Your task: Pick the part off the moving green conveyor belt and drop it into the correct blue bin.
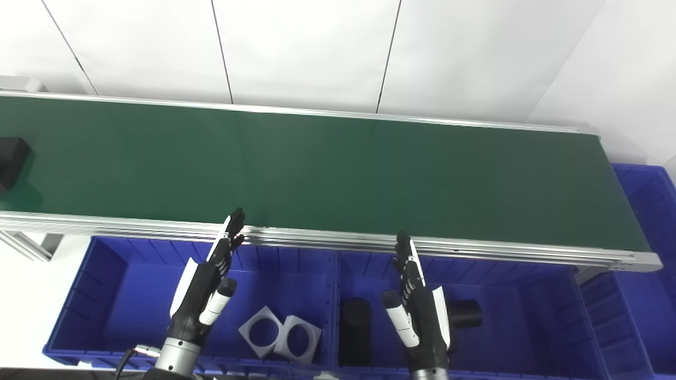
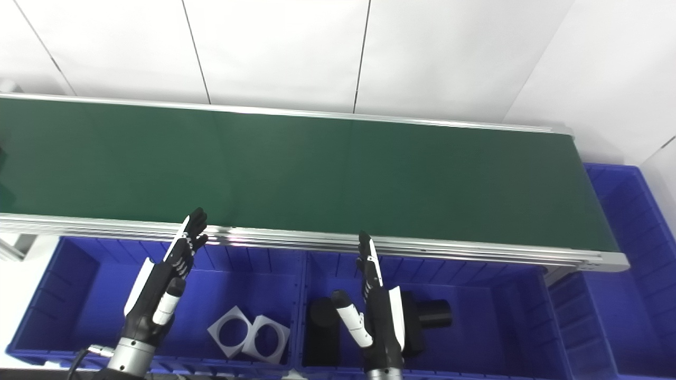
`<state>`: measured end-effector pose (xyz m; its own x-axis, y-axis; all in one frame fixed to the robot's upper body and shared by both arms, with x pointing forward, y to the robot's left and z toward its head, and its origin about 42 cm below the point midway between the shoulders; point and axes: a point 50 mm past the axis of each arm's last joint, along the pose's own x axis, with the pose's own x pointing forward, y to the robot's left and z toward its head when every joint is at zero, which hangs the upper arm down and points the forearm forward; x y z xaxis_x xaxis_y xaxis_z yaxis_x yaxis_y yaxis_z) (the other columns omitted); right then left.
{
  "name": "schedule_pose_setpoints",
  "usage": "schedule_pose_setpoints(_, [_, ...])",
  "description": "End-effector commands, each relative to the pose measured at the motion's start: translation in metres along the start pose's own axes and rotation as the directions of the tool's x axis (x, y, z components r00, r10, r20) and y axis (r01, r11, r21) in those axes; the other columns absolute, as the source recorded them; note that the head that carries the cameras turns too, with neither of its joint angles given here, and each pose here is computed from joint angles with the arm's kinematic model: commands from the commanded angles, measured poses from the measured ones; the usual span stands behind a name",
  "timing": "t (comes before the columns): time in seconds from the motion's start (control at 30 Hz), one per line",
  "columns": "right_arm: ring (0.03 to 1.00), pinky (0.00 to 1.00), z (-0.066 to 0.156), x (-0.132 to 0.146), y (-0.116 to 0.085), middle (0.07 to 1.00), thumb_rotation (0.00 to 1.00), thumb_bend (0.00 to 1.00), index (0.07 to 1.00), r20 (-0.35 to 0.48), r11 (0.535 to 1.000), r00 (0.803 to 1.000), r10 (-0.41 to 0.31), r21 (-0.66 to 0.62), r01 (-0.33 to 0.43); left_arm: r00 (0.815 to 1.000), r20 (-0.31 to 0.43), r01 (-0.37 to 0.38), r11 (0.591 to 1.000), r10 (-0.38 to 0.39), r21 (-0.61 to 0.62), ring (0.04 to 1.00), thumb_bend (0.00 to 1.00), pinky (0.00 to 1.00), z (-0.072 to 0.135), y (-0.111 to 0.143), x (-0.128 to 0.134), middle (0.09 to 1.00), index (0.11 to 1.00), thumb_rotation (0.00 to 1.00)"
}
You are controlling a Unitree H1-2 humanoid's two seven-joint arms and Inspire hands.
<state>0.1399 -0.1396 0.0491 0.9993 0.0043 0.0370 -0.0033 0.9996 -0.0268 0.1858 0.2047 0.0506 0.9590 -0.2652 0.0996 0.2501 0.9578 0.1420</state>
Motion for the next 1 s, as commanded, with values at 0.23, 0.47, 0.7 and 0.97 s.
schedule_pose_setpoints(0.23, [0.993, 1.00, 0.012, 0.002, -0.004, 0.996, 0.89, 0.77, 0.999, 0.066, 0.998, 0.998, 0.017, 0.053, -0.021, 0.998, 0.059, 0.011, 1.000, -0.012, 0.017, 1.000, 0.81, 1.00, 0.006, -0.009, 0.005, 1.000, 1.000, 1.00])
schedule_pose_setpoints(0.47, [0.977, 1.00, 0.010, 0.000, -0.010, 0.988, 0.89, 0.75, 1.000, 0.077, 0.997, 0.997, 0.010, 0.075, -0.016, 0.998, 0.054, 0.020, 1.000, -0.021, 0.013, 1.000, 0.83, 1.00, 0.006, -0.015, 0.005, 1.000, 1.000, 1.00])
schedule_pose_setpoints(0.7, [0.986, 1.00, 0.007, -0.002, -0.016, 0.993, 0.90, 0.76, 1.000, 0.065, 0.998, 0.998, 0.019, 0.057, -0.023, 0.999, 0.041, 0.030, 0.999, -0.032, 0.028, 1.000, 0.83, 1.00, 0.004, -0.020, 0.004, 1.000, 1.000, 1.00])
schedule_pose_setpoints(0.97, [0.983, 1.00, 0.006, -0.003, -0.017, 0.986, 0.91, 0.78, 0.998, 0.061, 0.999, 0.998, 0.011, 0.046, -0.014, 0.999, 0.040, 0.033, 0.999, -0.035, 0.034, 1.000, 0.84, 1.00, 0.002, -0.021, 0.004, 1.000, 1.000, 1.00])
